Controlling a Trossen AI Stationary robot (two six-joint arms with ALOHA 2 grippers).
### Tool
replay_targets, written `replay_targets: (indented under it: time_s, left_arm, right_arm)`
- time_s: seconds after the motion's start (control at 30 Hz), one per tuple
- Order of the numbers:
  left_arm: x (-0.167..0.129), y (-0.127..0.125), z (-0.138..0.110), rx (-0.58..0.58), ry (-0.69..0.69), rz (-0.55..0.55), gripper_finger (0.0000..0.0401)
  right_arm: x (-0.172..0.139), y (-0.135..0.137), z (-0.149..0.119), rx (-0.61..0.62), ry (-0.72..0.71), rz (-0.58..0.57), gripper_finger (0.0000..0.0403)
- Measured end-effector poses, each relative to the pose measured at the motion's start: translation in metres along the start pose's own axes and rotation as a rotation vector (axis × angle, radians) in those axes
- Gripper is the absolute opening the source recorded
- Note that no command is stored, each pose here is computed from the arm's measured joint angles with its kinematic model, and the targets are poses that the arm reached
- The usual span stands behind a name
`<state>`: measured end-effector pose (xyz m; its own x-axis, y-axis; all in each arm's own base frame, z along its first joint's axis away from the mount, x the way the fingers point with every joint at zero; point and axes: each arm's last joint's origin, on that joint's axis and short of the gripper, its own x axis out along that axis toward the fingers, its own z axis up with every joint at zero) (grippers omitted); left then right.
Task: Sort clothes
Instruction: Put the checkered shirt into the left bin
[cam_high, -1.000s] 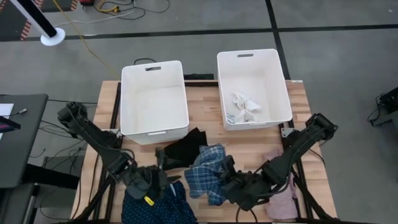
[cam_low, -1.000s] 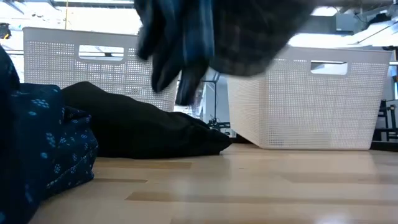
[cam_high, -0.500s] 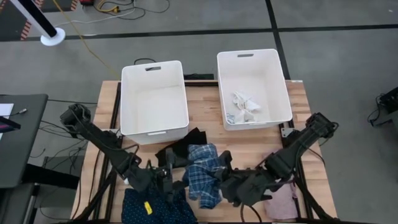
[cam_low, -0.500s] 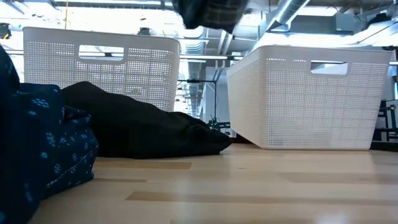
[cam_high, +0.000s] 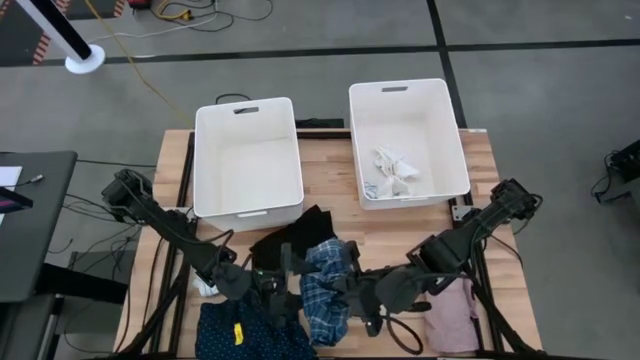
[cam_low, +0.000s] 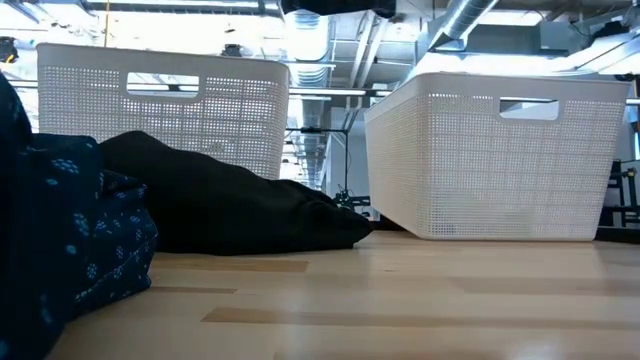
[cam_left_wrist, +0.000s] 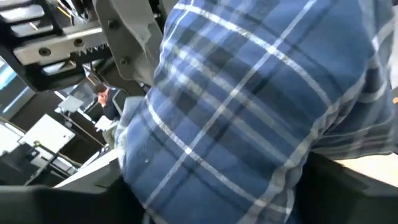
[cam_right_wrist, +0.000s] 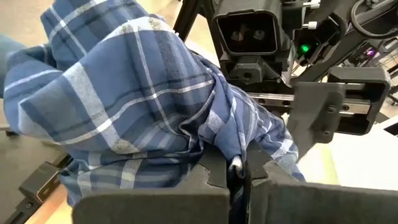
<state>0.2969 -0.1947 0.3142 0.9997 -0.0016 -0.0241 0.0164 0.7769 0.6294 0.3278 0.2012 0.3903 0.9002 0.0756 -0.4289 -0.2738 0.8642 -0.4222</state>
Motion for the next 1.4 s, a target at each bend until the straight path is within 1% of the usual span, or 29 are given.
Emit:
replay_targets:
  time_s: [0.07,0.27,0.3,0.43,0.6,0.8,0.93,1.03,1.1,1.17,1.27,1.4]
  left_arm:
    - [0.000,0.001,0.001,0.001,-0.010,0.002,0.0255]
    - [0.000,0.002,0.003,0.049,-0.035,0.003,0.0058]
    - [0.000,0.002,0.003,0.057,-0.035,0.003,0.0049]
    - [0.000,0.002,0.003,0.081,-0.038,0.011,0.0049]
    - [-0.003,0.003,0.005,0.139,0.015,0.072,0.0049]
    - [-0.013,0.007,0.020,0.239,0.095,0.139,0.0049]
    - [-0.019,0.010,0.030,0.336,0.211,0.213,0.0049]
    - [-0.022,0.014,0.035,0.389,0.292,0.264,0.0049]
    - [-0.024,0.017,0.037,0.428,0.361,0.313,0.0049]
    - [-0.026,0.021,0.041,0.459,0.419,0.353,0.0049]
    - [-0.034,0.027,0.047,0.464,0.425,0.350,0.0049]
    - [-0.048,0.045,0.059,0.399,0.396,0.374,0.0049]
  right_arm:
    - [0.000,0.000,0.001,-0.001,-0.005,-0.002,0.0005]
    - [-0.001,-0.001,0.001,0.001,-0.005,-0.004,0.0006]
    - [-0.001,-0.001,0.001,0.004,-0.005,-0.004,0.0008]
    - [-0.001,-0.001,0.000,0.028,0.004,-0.007,0.0027]
    - [-0.001,-0.001,-0.003,0.061,0.036,-0.023,0.0072]
    - [-0.008,-0.001,-0.004,0.064,0.061,-0.044,0.0151]
    - [-0.018,-0.001,-0.004,0.052,0.082,-0.101,0.0212]
    - [-0.027,-0.002,-0.005,0.058,0.102,-0.138,0.0248]
    - [-0.032,-0.003,-0.006,0.073,0.116,-0.142,0.0261]
    - [-0.035,-0.004,-0.009,0.090,0.135,-0.139,0.0265]
    - [-0.038,-0.001,-0.013,0.118,0.174,-0.130,0.0265]
    - [-0.043,0.006,-0.015,0.133,0.193,-0.111,0.0265]
